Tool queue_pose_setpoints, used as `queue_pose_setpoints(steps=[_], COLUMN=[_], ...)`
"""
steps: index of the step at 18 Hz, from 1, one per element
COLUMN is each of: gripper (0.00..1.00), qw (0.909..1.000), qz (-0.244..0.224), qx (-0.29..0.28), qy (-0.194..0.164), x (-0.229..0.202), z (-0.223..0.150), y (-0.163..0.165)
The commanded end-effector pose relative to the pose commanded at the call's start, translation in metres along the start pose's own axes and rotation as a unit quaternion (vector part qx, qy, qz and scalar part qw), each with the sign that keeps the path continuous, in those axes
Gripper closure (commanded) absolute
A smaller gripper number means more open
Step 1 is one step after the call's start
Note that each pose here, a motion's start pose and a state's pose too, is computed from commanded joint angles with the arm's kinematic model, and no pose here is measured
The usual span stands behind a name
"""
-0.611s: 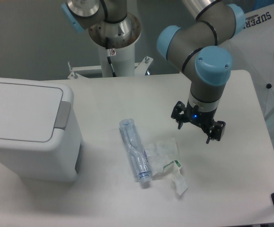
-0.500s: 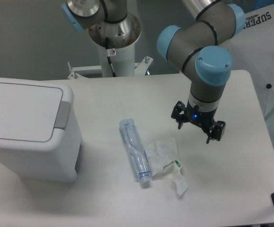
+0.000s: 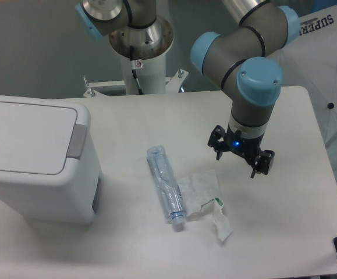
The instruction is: Open the trash can
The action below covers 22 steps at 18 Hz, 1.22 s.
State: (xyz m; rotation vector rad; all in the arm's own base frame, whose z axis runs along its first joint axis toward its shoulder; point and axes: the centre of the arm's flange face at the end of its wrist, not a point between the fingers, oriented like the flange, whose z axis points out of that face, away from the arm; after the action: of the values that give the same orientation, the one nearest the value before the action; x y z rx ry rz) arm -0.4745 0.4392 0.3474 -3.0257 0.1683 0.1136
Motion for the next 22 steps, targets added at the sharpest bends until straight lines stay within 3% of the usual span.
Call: queue_pose_setpoints(steps=[7,9,12,17,22], gripper=[0.00,0.00,0.00,0.00,0.00], qw=[0.9998,0.9989,0.9911,0.9802,0.9688], qz=[-0.005,-0.030,-0.098,-0.132,-0.156], qx=[0.017,0.037,0.091,0.147,0.185], qy=[-0.004,-0.002,0.004,0.010,0.055], x=[0.009,0.011,0.024,0.069,0.114], z=[-0.006,-0.013,-0.046,-0.103,-0.119], y=[0.000,-0.004,-0.020,-0.061,-0.097])
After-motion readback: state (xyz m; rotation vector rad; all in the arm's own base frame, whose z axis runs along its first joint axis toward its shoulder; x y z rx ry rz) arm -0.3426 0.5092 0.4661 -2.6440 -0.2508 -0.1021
